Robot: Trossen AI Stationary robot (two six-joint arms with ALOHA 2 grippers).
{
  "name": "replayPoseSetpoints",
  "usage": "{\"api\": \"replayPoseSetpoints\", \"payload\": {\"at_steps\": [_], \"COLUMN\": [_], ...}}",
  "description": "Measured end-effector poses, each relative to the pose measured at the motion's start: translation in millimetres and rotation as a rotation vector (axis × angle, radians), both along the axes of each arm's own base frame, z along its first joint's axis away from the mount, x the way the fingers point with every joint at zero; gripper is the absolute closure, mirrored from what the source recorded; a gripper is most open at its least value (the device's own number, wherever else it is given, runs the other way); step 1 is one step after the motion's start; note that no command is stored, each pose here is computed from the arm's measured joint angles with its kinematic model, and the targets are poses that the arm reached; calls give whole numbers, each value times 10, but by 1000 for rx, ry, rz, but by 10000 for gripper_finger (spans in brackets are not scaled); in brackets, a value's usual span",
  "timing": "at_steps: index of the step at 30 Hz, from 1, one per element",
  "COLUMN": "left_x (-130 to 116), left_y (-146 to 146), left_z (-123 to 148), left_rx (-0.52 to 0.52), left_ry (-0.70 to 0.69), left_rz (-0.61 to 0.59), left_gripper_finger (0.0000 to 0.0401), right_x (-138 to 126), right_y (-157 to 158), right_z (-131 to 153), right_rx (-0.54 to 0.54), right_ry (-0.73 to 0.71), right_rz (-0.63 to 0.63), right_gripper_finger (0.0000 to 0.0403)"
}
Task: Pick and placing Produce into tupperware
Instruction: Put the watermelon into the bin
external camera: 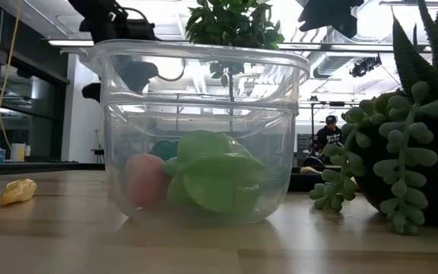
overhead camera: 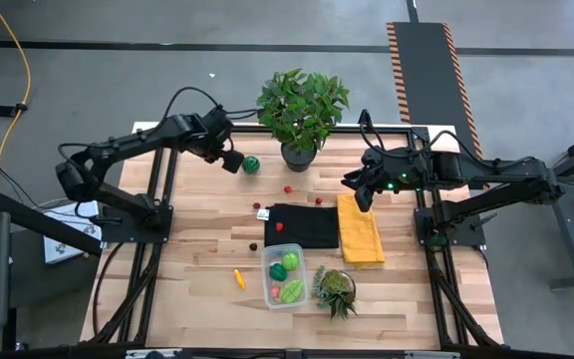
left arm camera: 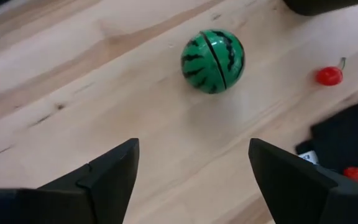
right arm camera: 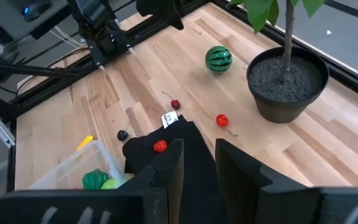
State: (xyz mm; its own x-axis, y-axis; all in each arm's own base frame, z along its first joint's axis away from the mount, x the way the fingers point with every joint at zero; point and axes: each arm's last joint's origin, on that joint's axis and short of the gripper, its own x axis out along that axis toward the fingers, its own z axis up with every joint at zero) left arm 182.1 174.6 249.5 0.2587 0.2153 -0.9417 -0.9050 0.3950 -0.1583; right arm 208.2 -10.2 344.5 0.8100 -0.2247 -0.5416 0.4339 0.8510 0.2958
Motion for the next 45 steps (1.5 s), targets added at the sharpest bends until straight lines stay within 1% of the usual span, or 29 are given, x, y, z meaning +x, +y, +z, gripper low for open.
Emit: {"api": "replayPoseSetpoints", "payload": {"at_steps": [4,8,15,17,23,27,29,34,40,45], "left_x": [-8,1,-6,-18,-109,-152,-167,-204,-204,-188], "left_y": [41,42,35,23,-63,-105,-117,-113,-100,-66], "left_z": [7,35,33,31,17,52,73,85,89,101], "left_rx": [29,71,86,78,7,7,17,69,99,165], "left_ry": [-7,-10,14,26,109,126,128,208,231,257], "left_rz": [-42,-109,-178,-191,-222,-255,-257,-229,-226,-268], "left_gripper_finger": [107,107,107,107,107,107,107,107,107,107], "right_x": [0,0,0,0,0,-2,-3,-7,-9,-8], "right_y": [0,0,0,0,0,-23,-42,-88,-112,-110], "right_z": [0,0,0,0,0,0,0,0,-1,-1], "right_rx": [16,21,39,45,52,49,38,15,-1,-1], "right_ry": [-4,-6,-11,-12,-14,-14,-11,-5,2,2], "right_rz": [-11,-14,-26,-31,-35,-48,-50,-56,-47,-42], "right_gripper_finger": [320,320,320,320,320,320,320,320,320,320]}}
